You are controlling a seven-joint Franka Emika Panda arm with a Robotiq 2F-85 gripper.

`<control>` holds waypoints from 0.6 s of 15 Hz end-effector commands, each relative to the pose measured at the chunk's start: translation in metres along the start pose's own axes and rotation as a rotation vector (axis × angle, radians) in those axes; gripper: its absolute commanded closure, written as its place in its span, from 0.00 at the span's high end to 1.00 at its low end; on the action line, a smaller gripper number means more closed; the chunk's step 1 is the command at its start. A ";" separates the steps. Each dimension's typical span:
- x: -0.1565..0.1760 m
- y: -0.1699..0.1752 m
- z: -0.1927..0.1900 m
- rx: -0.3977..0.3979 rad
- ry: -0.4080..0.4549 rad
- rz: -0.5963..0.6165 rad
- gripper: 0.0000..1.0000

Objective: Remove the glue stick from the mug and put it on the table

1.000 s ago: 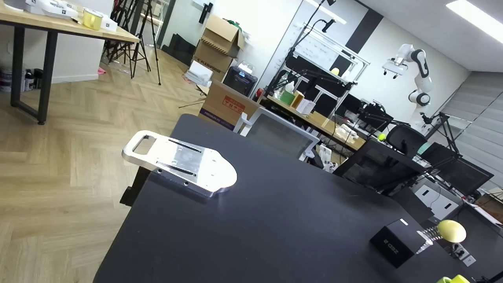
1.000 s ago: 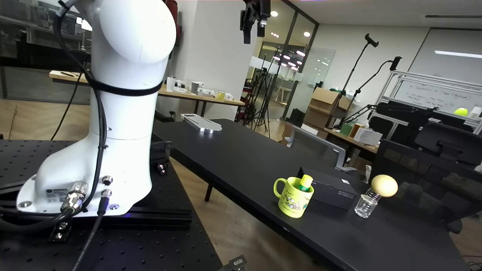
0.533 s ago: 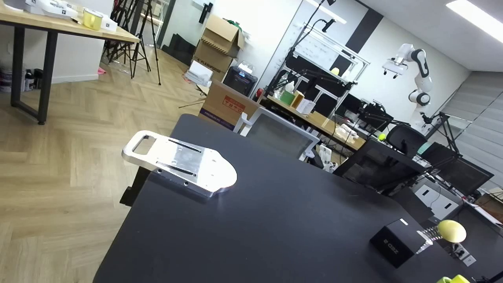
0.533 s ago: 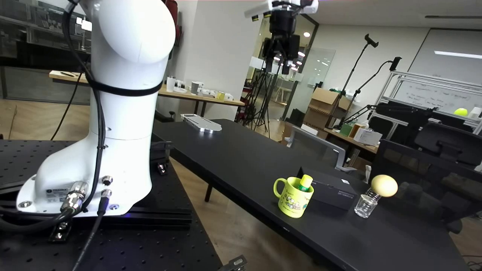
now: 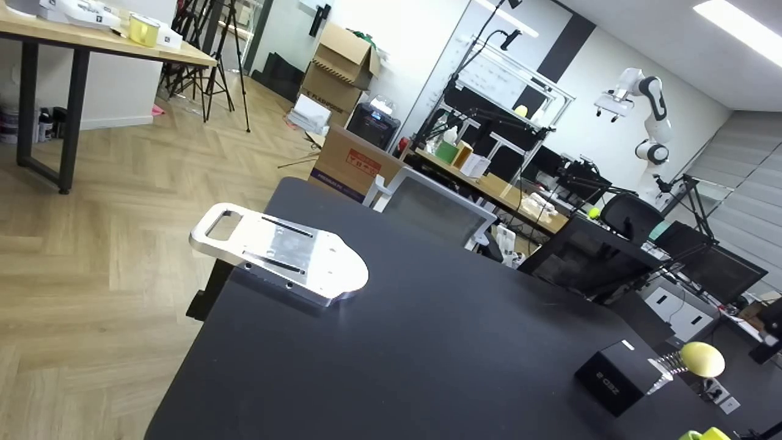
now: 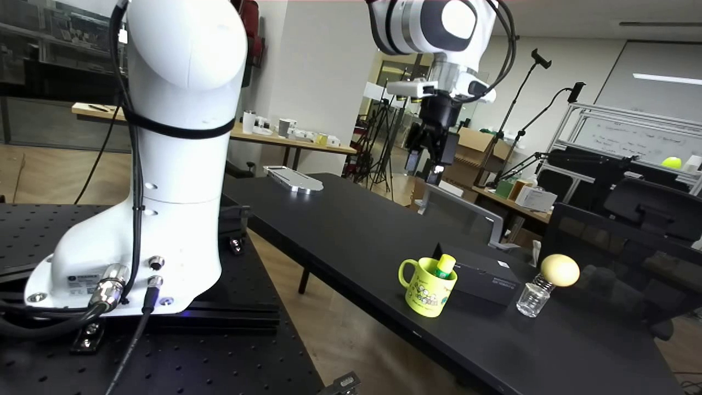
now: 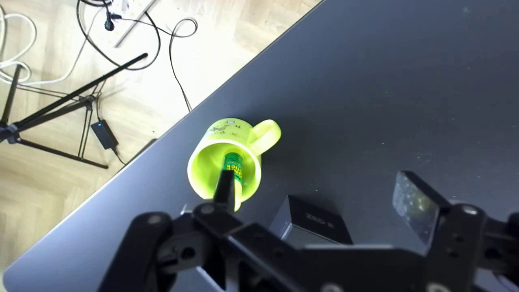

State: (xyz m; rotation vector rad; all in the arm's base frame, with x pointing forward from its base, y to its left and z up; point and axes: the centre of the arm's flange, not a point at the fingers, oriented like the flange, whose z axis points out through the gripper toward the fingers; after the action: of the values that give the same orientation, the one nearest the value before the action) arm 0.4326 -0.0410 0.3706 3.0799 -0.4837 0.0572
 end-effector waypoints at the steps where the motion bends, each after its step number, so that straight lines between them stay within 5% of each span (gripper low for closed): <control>1: 0.030 0.018 0.041 -0.022 -0.047 0.147 1.00; 9: 0.072 0.051 0.091 -0.040 -0.064 0.392 1.00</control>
State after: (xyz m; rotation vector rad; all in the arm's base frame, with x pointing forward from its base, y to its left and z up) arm 0.4640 -0.1052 0.2912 2.9614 -0.9549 -0.0712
